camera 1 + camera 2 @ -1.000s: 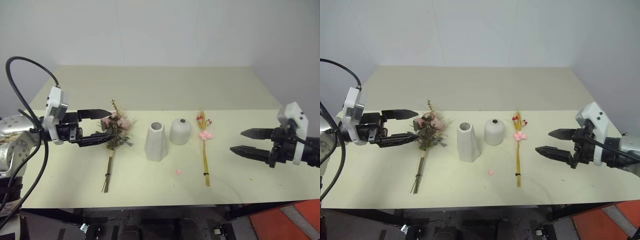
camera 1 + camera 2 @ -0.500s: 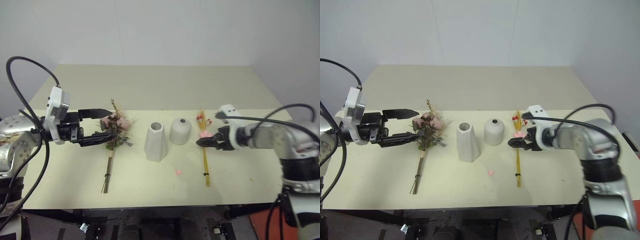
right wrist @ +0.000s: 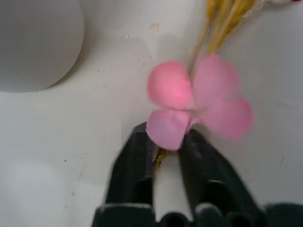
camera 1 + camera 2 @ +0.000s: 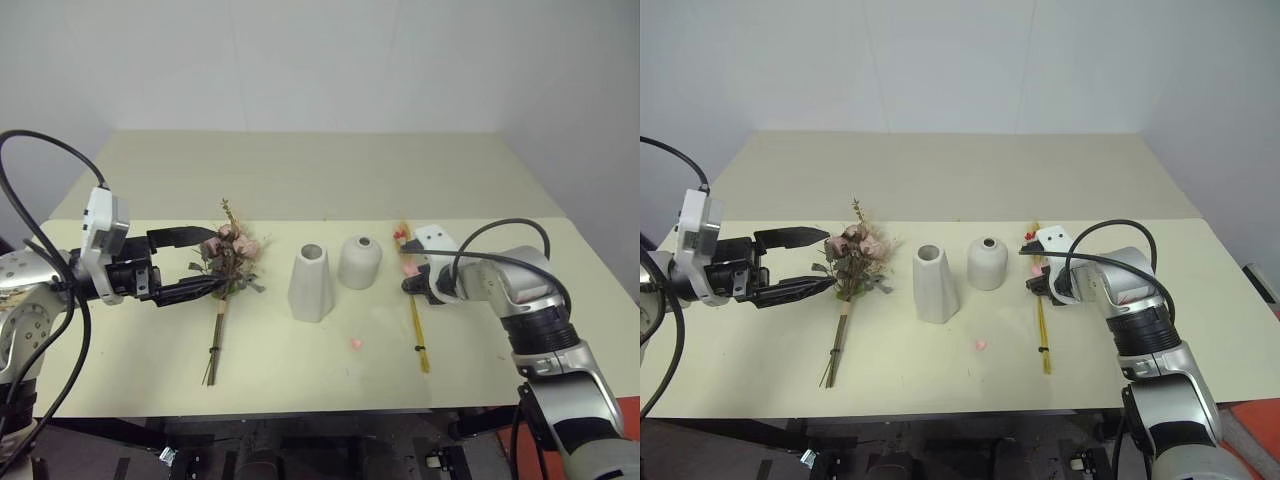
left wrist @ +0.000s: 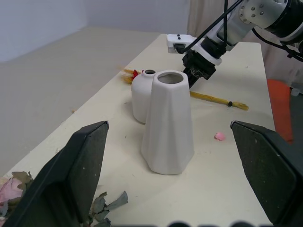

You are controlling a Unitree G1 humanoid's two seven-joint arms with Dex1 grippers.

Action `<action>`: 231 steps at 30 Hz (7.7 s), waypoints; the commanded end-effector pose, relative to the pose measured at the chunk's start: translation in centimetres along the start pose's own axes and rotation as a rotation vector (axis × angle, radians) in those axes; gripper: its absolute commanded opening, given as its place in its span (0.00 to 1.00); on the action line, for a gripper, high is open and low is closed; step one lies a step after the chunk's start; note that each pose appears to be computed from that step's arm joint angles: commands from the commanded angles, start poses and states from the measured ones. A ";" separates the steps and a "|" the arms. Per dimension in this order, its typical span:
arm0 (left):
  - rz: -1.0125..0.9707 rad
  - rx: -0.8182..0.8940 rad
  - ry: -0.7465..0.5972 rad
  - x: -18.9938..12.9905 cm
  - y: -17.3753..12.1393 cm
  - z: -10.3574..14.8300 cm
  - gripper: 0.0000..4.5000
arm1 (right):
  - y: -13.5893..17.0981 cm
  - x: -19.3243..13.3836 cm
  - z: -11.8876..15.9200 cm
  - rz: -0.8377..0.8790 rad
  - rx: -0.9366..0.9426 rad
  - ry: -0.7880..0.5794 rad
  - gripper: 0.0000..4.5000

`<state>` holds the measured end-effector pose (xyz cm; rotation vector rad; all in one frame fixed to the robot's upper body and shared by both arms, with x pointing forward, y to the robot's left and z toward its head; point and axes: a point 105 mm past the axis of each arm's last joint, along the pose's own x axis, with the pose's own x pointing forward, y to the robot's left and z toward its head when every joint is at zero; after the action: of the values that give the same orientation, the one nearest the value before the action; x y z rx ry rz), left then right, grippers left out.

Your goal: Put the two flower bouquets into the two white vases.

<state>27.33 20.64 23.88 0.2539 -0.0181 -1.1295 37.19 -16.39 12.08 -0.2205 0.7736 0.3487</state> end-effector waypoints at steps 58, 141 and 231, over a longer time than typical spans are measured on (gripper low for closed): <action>-0.083 0.063 -0.016 0.6 1.7 3.0 1.00 | 6.7 -10.9 14.7 0.153 0.039 -1.335 0.01; 0.222 -0.333 -0.565 3.3 4.9 9.6 0.00 | 5.9 -17.2 2.0 0.539 -0.477 -0.896 1.00; -0.068 -0.071 0.063 -2.5 -1.4 1.5 0.99 | 1.9 -16.2 -1.7 0.398 -0.367 -0.764 1.00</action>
<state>25.34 22.17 24.17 0.2011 0.1251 -1.1902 24.65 -18.36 21.18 -0.2138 0.0270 0.9121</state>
